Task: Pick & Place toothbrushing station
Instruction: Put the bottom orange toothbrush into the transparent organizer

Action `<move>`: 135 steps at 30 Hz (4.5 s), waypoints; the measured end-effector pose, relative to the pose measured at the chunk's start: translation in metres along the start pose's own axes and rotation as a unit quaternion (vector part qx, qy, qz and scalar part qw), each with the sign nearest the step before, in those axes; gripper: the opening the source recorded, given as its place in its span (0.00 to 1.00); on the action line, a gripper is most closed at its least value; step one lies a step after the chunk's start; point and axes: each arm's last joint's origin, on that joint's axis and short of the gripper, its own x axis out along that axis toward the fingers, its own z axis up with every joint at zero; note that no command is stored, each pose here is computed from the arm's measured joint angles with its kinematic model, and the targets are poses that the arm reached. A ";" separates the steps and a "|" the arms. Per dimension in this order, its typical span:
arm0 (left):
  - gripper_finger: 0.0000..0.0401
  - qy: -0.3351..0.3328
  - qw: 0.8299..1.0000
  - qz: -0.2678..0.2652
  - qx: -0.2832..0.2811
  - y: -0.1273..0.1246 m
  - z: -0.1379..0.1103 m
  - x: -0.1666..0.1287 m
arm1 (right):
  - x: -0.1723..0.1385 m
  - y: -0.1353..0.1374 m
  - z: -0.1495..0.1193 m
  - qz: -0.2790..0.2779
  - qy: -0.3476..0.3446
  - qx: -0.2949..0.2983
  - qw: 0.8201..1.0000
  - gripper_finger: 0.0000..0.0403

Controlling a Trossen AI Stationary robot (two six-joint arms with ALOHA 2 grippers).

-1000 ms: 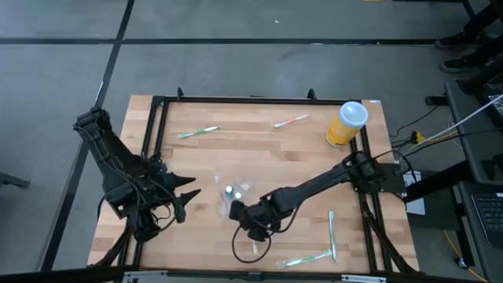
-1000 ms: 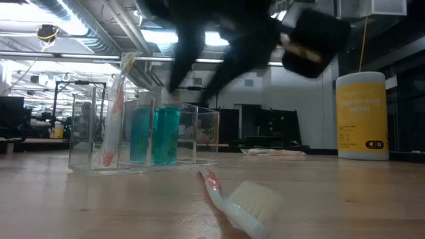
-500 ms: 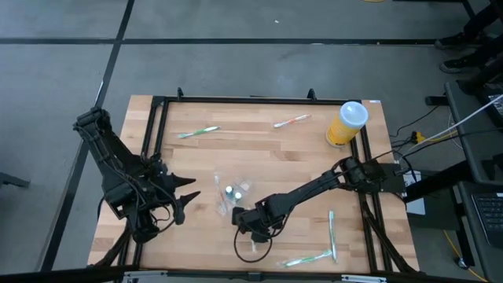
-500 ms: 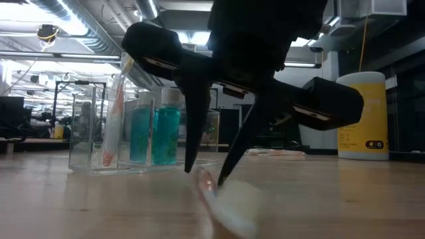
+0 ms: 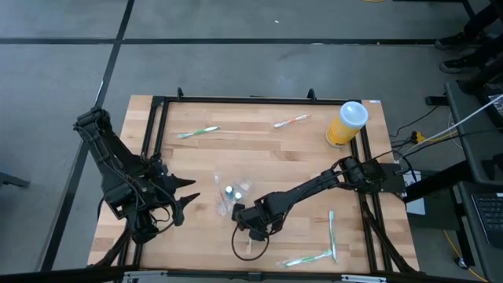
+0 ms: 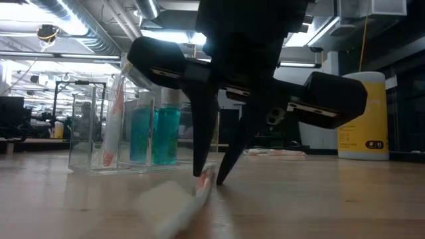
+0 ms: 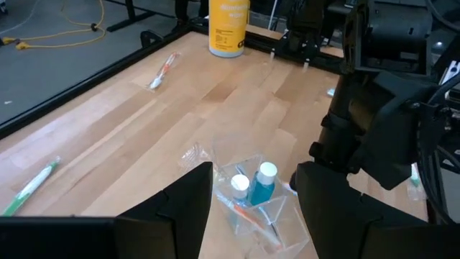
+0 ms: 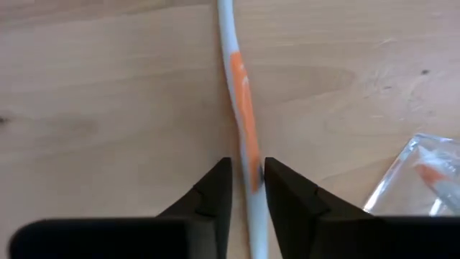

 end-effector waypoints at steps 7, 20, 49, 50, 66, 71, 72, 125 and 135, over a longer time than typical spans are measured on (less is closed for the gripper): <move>0.49 0.008 1.000 -0.002 -0.004 0.000 0.000 0.000 | 0.002 0.002 0.002 0.015 -0.016 0.048 0.999 0.07; 0.49 0.010 1.000 -0.002 -0.027 -0.001 0.000 0.001 | -0.009 0.029 0.021 0.085 -0.007 0.071 0.994 0.04; 0.49 0.048 0.998 0.026 -0.021 0.005 0.005 0.016 | -0.041 0.035 0.034 0.082 -0.015 0.241 0.967 0.12; 0.49 0.048 0.998 0.026 -0.022 0.005 0.005 0.016 | -0.040 0.034 0.033 0.084 -0.013 0.241 0.967 0.14; 0.49 0.061 0.998 0.022 -0.025 0.004 0.004 0.016 | 0.000 0.034 0.025 0.134 -0.011 0.258 0.957 0.33; 0.49 0.066 0.997 0.021 -0.029 0.004 0.004 0.016 | 0.003 0.033 0.023 0.128 -0.004 0.253 0.959 0.23; 0.49 0.066 0.997 0.021 -0.030 0.004 0.004 0.016 | 0.003 0.033 0.022 0.125 -0.002 0.251 0.960 0.19; 0.50 -0.095 0.988 -0.038 -0.112 -0.030 0.031 0.013 | -0.237 0.006 -0.013 -0.371 -0.045 0.492 0.786 0.03; 0.56 -0.189 0.977 -0.024 -0.096 -0.041 0.077 0.022 | -0.273 -0.021 -0.011 -0.474 -0.174 0.455 0.733 0.03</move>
